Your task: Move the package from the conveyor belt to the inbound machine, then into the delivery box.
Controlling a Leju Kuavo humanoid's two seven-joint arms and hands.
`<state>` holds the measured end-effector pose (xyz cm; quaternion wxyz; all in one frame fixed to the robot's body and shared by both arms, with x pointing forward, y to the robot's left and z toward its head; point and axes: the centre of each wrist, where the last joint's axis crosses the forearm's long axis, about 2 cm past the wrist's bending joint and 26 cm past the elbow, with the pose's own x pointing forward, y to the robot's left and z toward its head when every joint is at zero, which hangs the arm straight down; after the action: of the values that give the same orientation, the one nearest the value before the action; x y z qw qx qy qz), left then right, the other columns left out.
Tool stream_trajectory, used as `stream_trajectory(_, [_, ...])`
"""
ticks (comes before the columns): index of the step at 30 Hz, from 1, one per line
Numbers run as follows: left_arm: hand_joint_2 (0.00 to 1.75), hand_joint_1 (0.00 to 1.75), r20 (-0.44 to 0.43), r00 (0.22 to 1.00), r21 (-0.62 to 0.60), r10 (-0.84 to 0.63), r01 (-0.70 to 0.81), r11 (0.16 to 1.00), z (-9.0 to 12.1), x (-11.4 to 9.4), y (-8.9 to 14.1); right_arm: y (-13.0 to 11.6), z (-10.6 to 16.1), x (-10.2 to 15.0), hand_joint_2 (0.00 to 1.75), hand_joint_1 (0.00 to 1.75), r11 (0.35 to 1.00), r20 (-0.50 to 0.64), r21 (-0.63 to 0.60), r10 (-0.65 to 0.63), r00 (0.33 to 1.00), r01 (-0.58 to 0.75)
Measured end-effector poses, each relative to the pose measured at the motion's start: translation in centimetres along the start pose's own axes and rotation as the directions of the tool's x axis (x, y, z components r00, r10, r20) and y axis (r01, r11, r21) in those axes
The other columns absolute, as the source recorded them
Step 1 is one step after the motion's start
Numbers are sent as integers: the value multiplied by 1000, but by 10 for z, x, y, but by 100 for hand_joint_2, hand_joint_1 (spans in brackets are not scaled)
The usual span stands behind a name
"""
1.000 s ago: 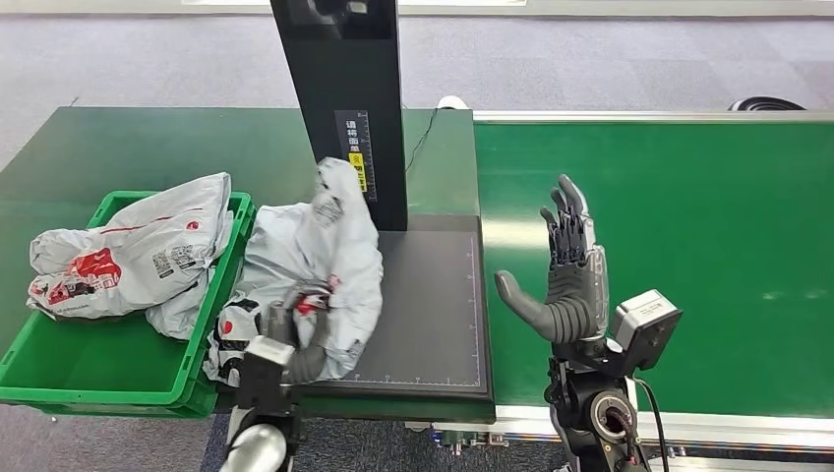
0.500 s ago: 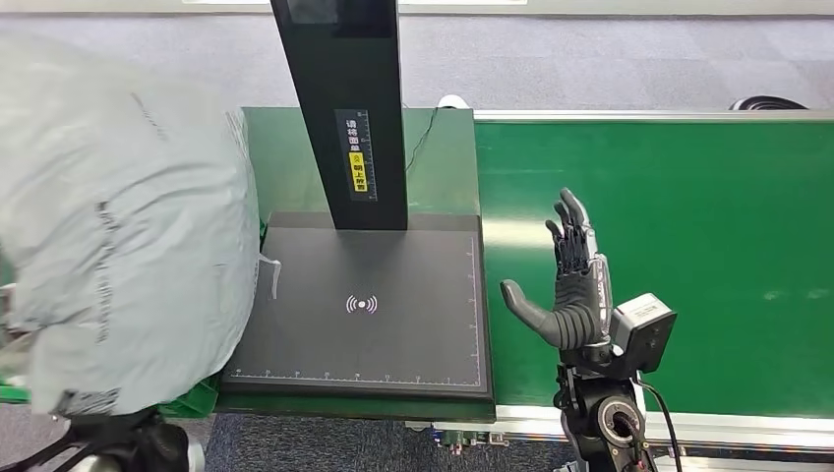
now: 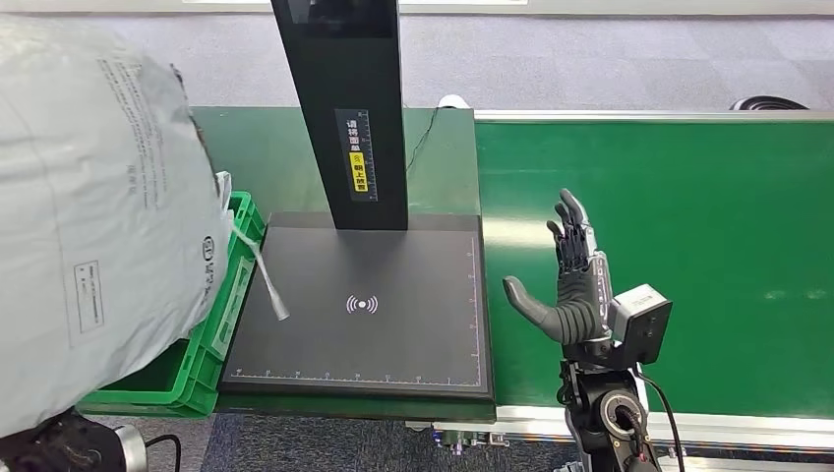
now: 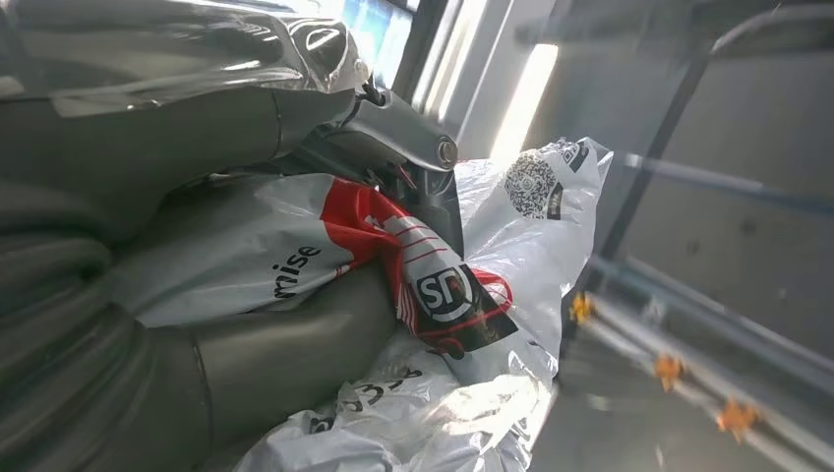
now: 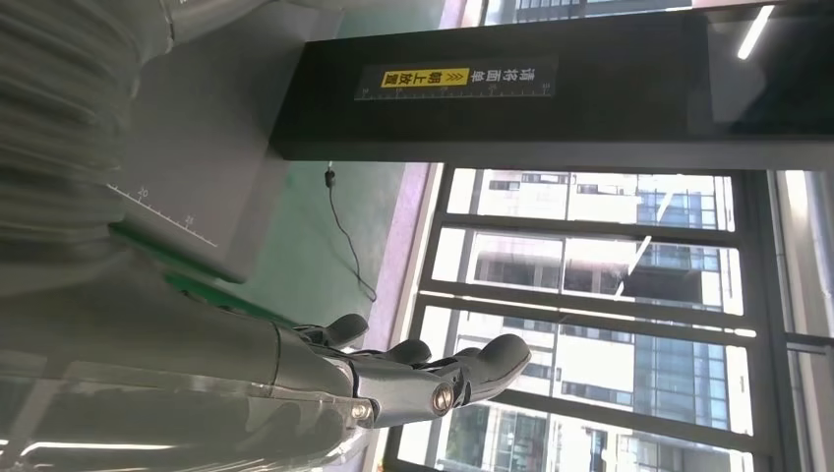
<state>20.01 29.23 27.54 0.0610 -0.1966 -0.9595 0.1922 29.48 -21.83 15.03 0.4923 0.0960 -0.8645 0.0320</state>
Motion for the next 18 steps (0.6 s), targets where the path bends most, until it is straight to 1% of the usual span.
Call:
stream_trajectory(5, [175, 175, 48, 976, 81, -212, 208, 975, -11, 8, 20, -3, 2, 0, 175, 0, 1000, -9, -11, 4, 1000, -4])
stream_trajectory(7, [175, 175, 63, 960, 105, -273, 265, 958, -15, 12, 27, -4, 3, -1, 175, 0, 1000, -15, -16, 5, 1000, -6])
stream_trajectory(11, [175, 175, 81, 944, 121, -320, 310, 943, -18, 16, 35, -6, 4, -1, 175, 0, 1000, -18, -21, 7, 1000, -8])
stream_trajectory(18, [175, 175, 94, 934, 127, -345, 332, 935, -21, 19, 39, -6, 4, -1, 175, 0, 1000, -18, -22, 7, 1000, -8])
